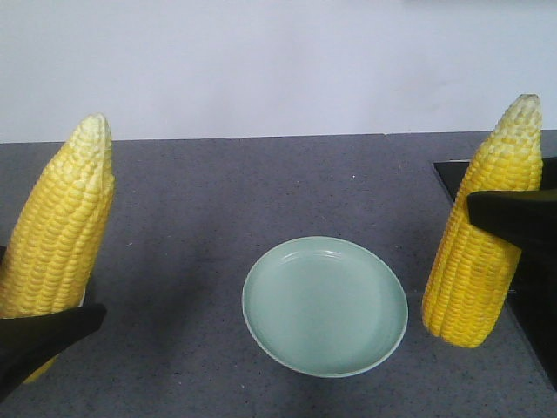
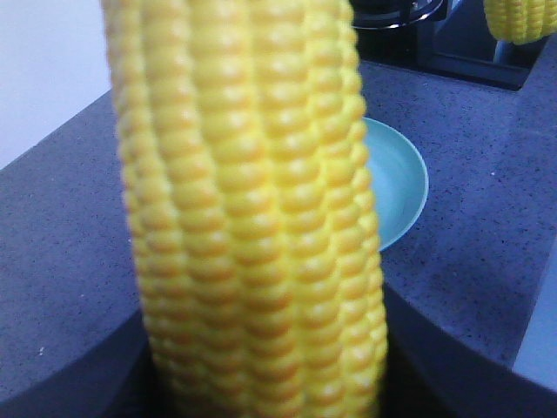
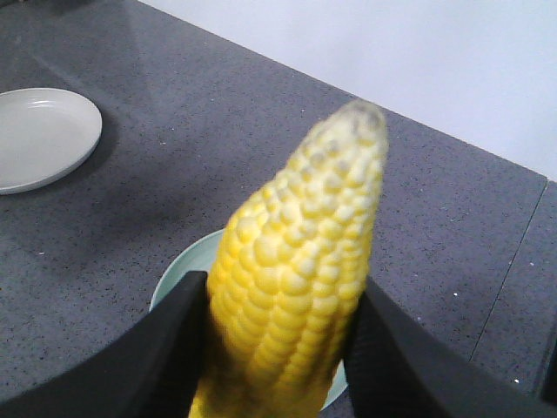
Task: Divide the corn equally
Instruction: 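Drive the base toward the counter with the two empty plates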
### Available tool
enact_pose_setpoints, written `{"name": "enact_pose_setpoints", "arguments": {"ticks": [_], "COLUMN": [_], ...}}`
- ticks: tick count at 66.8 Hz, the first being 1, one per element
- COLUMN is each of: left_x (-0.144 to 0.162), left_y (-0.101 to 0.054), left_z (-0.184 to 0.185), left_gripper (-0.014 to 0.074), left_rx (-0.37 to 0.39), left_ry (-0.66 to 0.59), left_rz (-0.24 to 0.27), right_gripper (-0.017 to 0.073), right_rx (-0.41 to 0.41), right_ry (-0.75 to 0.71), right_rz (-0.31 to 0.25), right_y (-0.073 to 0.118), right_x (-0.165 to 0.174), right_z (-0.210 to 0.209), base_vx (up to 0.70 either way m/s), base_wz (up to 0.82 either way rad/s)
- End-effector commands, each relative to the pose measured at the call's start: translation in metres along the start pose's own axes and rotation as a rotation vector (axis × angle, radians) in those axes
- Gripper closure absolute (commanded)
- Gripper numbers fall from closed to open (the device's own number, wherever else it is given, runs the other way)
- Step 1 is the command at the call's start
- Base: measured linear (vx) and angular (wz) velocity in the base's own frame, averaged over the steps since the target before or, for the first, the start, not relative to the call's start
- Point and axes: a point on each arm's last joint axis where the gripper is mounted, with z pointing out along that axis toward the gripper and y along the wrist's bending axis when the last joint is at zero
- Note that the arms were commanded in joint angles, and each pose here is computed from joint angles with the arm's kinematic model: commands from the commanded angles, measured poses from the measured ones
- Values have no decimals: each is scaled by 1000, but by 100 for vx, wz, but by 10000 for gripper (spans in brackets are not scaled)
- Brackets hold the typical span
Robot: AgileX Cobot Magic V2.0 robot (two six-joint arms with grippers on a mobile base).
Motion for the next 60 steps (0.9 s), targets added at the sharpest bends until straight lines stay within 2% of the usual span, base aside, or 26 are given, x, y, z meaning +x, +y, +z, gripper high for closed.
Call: {"name": "enact_pose_setpoints", "arguments": {"ticks": [1,60], "left_x": [-12,-12], "left_y": [2,2], "left_z": [-5,-5], "left_gripper": [322,323], "left_rx": [-27,-27], "left_ry": [-86,-86], "left_rz": [-20,-20], "right_gripper": [447,447], "right_rx": [25,25], "right_ry": [-92,-92], "right_rz": [0,0], "right_y": [-1,-1], "right_x": [-12,-12], "right_z": [-7,-7], "base_vx": [-1,0], "base_wz": [3,1]}}
